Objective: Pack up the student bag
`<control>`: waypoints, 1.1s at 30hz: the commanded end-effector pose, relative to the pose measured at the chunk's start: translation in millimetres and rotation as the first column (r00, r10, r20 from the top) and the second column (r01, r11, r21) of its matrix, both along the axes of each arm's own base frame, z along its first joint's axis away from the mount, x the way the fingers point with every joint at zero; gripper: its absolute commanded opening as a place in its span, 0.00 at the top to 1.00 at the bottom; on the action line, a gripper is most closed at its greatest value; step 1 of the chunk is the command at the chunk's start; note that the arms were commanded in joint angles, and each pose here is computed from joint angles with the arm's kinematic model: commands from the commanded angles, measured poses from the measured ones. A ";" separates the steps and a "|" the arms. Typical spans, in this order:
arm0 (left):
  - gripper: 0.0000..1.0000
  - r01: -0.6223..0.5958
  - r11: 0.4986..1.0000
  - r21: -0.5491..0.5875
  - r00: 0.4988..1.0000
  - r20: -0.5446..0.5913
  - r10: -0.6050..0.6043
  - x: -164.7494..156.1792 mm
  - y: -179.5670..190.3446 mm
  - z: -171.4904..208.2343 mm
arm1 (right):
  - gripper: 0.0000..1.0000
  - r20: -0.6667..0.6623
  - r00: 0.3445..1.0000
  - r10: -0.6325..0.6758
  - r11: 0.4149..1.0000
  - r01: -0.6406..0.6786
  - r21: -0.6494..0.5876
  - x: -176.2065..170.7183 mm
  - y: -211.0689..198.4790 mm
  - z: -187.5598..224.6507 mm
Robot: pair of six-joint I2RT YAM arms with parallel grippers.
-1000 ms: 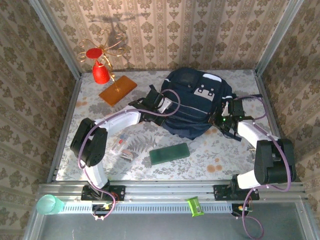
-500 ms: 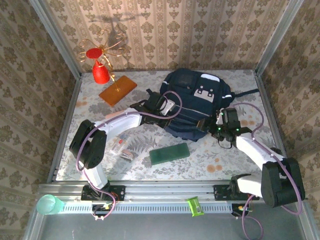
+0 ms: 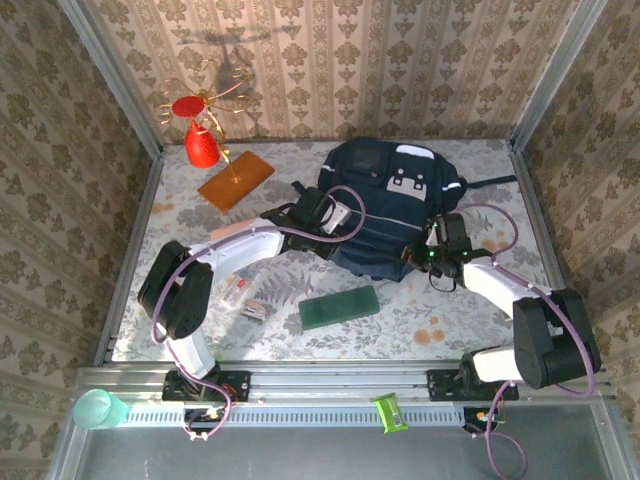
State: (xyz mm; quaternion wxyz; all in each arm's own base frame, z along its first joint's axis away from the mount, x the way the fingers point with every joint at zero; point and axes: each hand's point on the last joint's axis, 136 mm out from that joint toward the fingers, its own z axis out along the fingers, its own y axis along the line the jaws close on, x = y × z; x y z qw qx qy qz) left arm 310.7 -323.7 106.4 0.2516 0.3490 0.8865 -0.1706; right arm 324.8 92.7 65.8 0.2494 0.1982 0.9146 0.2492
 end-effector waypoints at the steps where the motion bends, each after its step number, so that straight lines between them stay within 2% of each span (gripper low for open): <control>1: 1.00 -0.085 0.987 0.139 0.995 0.066 0.076 12.4 47.3 3.0 | 0.98 0.035 0.997 -0.068 0.993 0.071 -0.094 2.8 -39.4 2.5; 7: 1.00 -0.144 0.985 0.095 0.988 0.077 0.137 28.3 67.9 10.7 | 1.00 0.050 0.988 -0.146 0.985 0.150 -0.088 0.4 -74.7 13.8; 10: 1.00 -0.092 0.995 0.032 0.995 0.052 0.090 24.5 54.1 14.8 | 0.91 0.066 0.989 -0.131 0.990 0.134 -0.040 9.0 -69.3 23.1; 14: 1.00 -0.027 0.992 -0.120 1.000 -0.012 0.026 13.9 23.8 27.9 | 0.66 0.058 0.993 -0.098 0.995 0.099 -0.011 15.7 -62.1 29.7; 17: 1.00 -0.026 0.982 -0.188 0.999 -0.026 0.021 10.6 11.1 36.4 | 0.46 0.036 0.996 -0.080 0.996 0.081 -0.023 7.5 -60.1 29.5; 20: 1.00 -0.018 0.982 -0.186 1.000 -0.023 0.014 7.3 5.6 36.8 | 0.29 0.007 0.999 -0.048 0.998 0.048 -0.027 -11.2 -47.7 24.7; 24: 1.00 -0.009 0.984 -0.176 1.000 -0.024 0.005 5.7 1.6 33.5 | 0.12 -0.020 1.000 -0.014 0.999 0.014 -0.032 -38.1 -25.5 15.8; 29: 1.00 0.000 0.986 -0.165 1.000 -0.020 -0.003 5.0 -0.8 31.3 | 0.05 -0.021 1.000 0.000 1.000 0.000 0.000 -48.0 4.4 1.9; 33: 1.00 0.002 0.988 -0.154 1.000 -0.018 -0.005 3.4 -0.1 31.0 | 0.08 -0.003 0.999 0.040 0.999 -0.039 0.036 -37.0 31.4 0.4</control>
